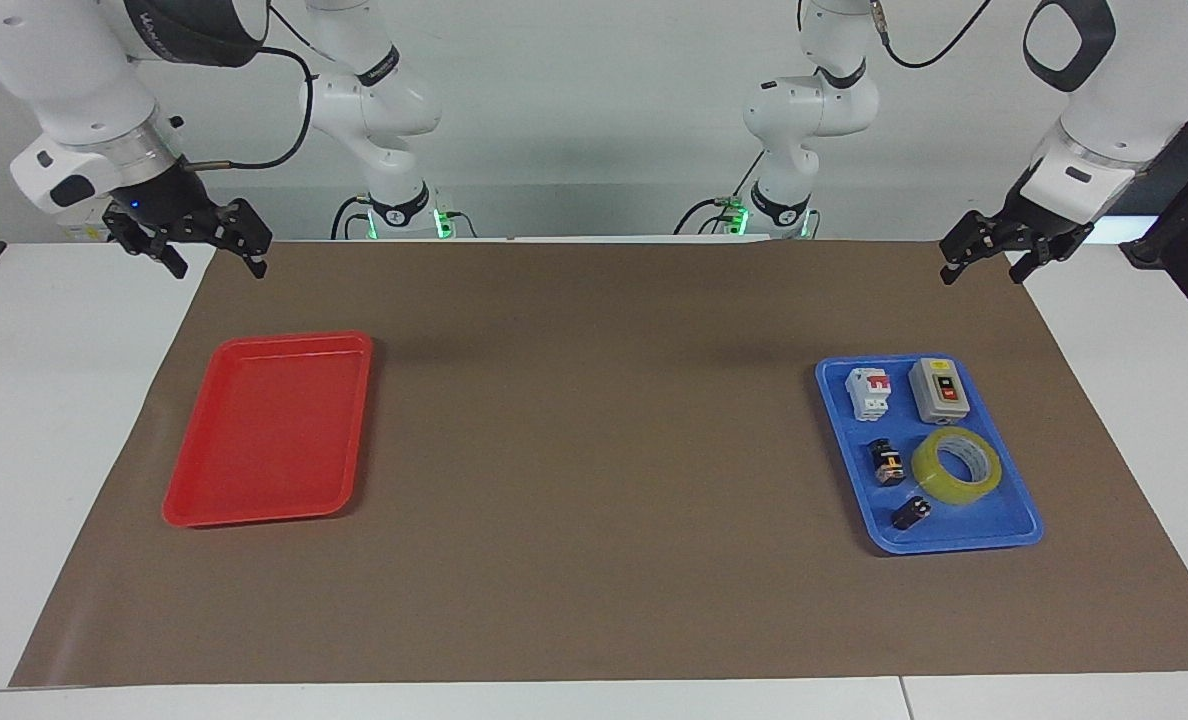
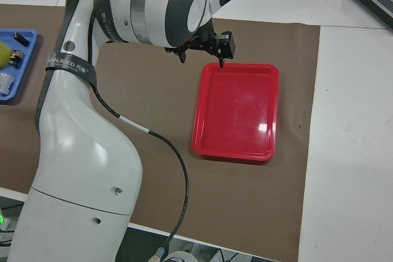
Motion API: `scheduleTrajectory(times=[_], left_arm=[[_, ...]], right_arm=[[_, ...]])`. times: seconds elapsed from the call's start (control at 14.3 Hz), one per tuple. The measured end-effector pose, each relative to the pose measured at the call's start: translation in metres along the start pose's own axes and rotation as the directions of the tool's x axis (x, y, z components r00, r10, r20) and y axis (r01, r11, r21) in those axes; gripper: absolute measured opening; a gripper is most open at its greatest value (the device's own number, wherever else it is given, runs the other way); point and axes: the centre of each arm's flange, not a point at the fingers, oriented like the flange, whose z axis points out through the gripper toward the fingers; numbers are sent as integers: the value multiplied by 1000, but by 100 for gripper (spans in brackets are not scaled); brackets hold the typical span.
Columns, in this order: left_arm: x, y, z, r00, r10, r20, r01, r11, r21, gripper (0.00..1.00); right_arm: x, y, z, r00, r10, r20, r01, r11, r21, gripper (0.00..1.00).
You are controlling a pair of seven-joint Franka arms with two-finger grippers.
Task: Place and move tape with both arms
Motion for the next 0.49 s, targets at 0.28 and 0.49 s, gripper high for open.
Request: scheduleTrajectory(times=[0.28,0.49], left_arm=[[-1,-1,-1,1000,-1,-2,1,1000,0,100],[-1,-1,-2,1000,-1,-4,1,1000,0,100]], right_arm=[[0,0,0,1000,0,0,0,1000,0,100],[0,0,0,1000,0,0,0,1000,0,100]])
